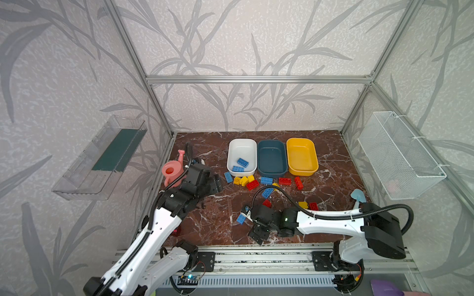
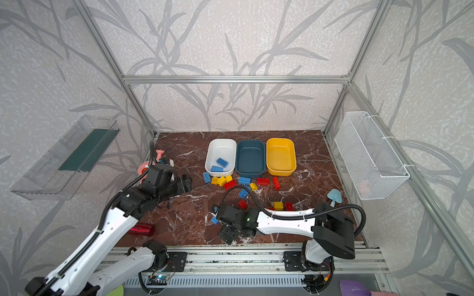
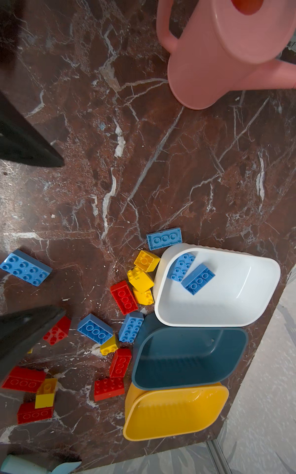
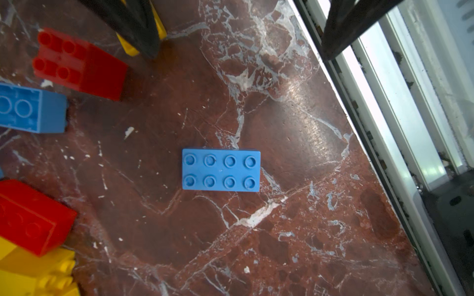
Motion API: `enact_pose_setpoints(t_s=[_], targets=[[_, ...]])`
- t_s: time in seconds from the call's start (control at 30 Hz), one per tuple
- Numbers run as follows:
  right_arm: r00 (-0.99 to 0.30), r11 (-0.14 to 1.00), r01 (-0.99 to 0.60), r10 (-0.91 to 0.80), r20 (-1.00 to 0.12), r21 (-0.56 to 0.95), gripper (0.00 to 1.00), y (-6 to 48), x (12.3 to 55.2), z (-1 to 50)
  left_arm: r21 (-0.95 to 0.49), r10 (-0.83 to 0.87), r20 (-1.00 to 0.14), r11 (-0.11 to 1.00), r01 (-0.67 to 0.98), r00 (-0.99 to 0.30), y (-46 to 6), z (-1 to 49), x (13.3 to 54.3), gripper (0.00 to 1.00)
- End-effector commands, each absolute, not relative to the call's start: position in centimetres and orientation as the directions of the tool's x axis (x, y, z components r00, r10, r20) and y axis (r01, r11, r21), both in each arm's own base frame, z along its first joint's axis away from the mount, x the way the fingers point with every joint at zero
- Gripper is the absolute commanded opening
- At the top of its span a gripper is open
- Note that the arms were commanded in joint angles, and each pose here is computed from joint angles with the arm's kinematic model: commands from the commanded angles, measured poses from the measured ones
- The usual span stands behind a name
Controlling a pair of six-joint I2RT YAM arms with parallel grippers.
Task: Sort the legos into containers by color
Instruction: Pick up the lego from the bottom-center of the table.
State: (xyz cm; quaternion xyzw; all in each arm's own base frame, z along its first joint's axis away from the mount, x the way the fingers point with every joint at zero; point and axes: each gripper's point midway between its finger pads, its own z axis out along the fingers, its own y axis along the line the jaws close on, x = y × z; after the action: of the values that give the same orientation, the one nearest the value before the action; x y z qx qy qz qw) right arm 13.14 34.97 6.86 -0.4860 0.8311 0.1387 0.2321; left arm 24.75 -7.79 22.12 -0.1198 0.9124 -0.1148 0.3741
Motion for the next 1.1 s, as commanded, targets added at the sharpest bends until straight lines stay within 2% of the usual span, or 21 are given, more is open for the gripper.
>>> enact_pose_setpoints(t_s=[0.0,0.1,0.3,0.6,1.07], targets=[[-0.371,0.423,-0.906,-0.778,-0.507,0.013,0.99,36.6,12.4,6.8,-0.283,-0.296,-0.713,0.951,-0.125,-0.636,-6.3,22.8,23.4,0.85],[-0.345,0.392,-0.920,-0.806,-0.481,0.004,0.99,37.4,12.4,6.0,-0.285,-0.298,-0.727,0.951,-0.122,-0.619,-5.7,22.7,22.6,0.85],[-0.365,0.425,-0.903,-0.834,-0.414,-0.060,0.99,38.3,14.0,4.3,-0.267,-0.284,-0.716,0.955,-0.125,-0.638,-5.5,21.9,22.1,0.86],[-0.420,0.466,-0.884,-0.814,-0.402,-0.021,0.99,39.3,16.2,3.1,-0.251,-0.267,-0.711,0.961,-0.119,-0.651,-5.6,21.3,22.3,0.86],[-0.397,0.442,-0.896,-0.834,-0.382,-0.033,0.99,39.6,18.2,2.3,-0.235,-0.252,-0.697,0.965,-0.117,-0.672,-5.8,20.6,22.5,0.86]])
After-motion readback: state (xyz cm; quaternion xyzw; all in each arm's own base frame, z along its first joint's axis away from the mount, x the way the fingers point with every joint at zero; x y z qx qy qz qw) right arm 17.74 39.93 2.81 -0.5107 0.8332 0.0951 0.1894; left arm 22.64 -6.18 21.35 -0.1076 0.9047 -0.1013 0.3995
